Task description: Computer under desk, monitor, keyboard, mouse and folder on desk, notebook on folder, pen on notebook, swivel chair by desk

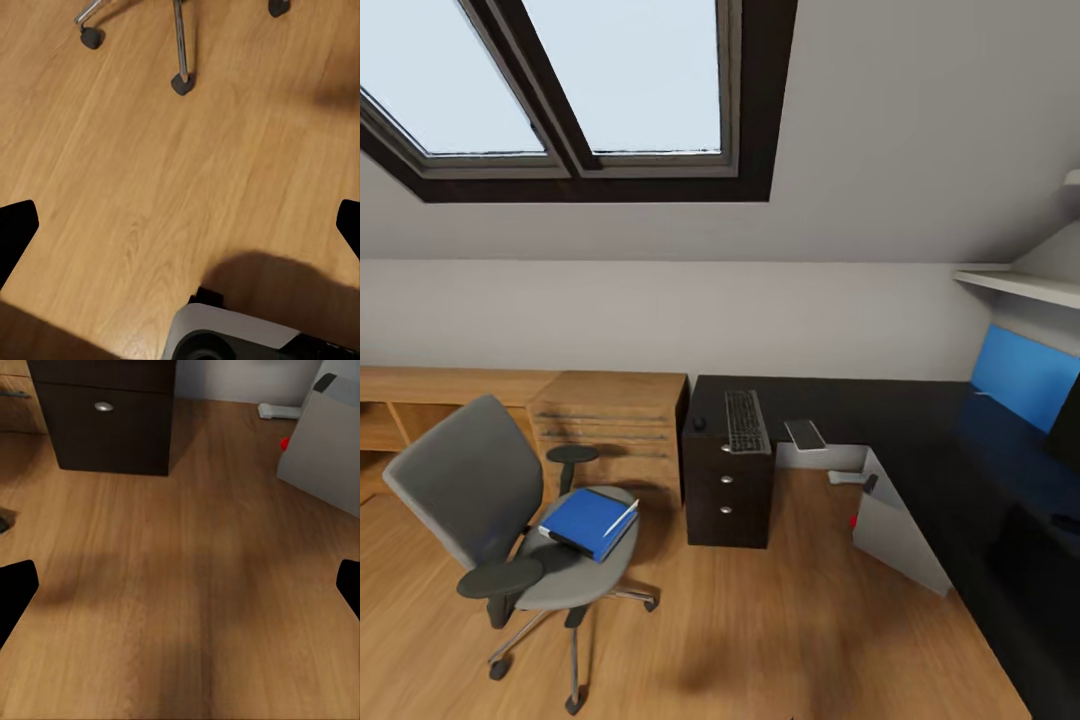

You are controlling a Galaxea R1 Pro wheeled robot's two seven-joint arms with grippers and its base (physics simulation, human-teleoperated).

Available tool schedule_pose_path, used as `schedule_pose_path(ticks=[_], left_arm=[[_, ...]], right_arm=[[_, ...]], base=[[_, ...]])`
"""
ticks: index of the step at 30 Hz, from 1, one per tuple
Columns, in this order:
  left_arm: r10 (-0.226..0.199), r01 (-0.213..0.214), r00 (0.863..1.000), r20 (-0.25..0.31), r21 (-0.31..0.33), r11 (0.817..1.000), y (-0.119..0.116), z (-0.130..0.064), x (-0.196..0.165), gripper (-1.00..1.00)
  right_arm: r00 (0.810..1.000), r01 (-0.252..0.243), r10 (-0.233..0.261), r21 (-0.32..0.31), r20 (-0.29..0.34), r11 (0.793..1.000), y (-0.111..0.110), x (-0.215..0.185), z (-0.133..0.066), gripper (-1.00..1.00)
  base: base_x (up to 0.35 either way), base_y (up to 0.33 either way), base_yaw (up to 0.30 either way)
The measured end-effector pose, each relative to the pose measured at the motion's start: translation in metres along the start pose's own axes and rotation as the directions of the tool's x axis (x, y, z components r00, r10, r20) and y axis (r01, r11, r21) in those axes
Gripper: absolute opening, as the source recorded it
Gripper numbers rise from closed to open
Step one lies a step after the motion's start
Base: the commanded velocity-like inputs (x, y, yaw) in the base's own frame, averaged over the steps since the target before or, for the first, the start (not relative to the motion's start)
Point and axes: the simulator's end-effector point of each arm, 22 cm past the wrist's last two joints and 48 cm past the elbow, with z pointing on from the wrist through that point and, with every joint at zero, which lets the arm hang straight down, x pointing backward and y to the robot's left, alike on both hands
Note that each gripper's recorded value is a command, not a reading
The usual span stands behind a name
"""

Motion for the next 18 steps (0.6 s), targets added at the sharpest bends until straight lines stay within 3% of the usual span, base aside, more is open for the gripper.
schedule_pose_path(ticks=[18], left_arm=[[0.000,0.000,1.000,-0.004,0.004,1.000,-0.003,0.002,-0.003,1.00]], right_arm=[[0.999,0.029,-0.028,-0.025,0.030,0.999,0.007,-0.010,0.002,1.00]], base=[[0.324,0.004,0.000]])
